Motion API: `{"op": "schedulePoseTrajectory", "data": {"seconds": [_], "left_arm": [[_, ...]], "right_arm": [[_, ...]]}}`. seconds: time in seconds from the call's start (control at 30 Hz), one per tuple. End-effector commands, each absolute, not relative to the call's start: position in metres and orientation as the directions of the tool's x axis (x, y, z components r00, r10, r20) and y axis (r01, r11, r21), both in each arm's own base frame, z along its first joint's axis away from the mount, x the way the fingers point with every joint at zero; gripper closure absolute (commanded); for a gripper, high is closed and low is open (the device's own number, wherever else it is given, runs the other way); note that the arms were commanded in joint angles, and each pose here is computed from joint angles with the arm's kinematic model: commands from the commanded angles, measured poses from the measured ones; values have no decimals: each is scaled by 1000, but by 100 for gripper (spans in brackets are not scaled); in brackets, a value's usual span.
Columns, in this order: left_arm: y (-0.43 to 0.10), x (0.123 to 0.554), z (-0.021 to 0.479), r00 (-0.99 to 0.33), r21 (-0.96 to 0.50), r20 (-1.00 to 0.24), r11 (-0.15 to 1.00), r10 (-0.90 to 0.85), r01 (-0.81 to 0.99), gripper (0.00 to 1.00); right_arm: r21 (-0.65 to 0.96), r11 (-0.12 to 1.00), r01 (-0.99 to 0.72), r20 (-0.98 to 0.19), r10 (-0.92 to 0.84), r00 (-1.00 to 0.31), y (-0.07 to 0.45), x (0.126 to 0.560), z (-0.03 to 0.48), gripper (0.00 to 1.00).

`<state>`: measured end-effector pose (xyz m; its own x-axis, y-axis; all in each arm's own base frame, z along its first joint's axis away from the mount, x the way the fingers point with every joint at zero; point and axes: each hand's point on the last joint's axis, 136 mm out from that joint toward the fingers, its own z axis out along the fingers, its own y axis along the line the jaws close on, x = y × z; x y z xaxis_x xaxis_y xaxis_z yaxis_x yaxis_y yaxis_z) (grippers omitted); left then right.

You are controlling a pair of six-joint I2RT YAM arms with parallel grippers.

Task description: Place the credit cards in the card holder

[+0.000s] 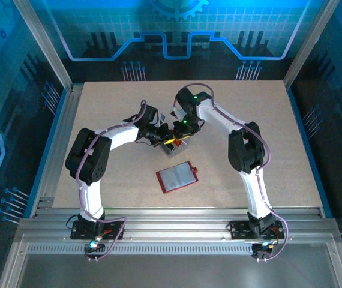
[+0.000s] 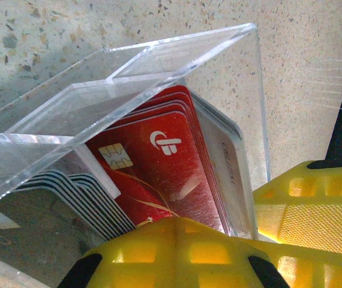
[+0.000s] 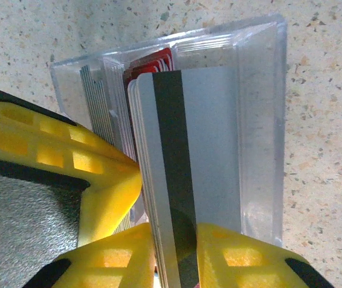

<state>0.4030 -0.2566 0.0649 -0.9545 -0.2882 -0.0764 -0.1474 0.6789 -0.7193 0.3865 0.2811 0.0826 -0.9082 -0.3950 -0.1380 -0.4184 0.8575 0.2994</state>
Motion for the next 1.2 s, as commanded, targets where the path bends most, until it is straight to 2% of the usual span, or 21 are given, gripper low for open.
{"op": "schedulePoseTrajectory", "data": {"seconds": [0.0,0.47,0.7,0.9,1.17], "left_arm": [[-223,381,10,-938,-588,33,753,-344,-297,99],[-224,382,9,-938,-590,32,752,-344,-295,99],[-224,383,10,-939,-590,31,752,-343,-294,99],[-224,382,10,-939,-588,32,753,-343,-295,99],[-223,382,10,-938,-587,31,754,-344,-296,99]], "right_arm": [[421,811,-405,-154,-376,-914,297,375,104,74],[451,801,-393,-159,-361,-919,296,377,111,76],[392,831,-395,-160,-362,-918,288,381,107,79],[333,852,-405,-158,-373,-914,281,385,103,76],[380,831,-405,-156,-374,-914,288,380,104,81]]}}
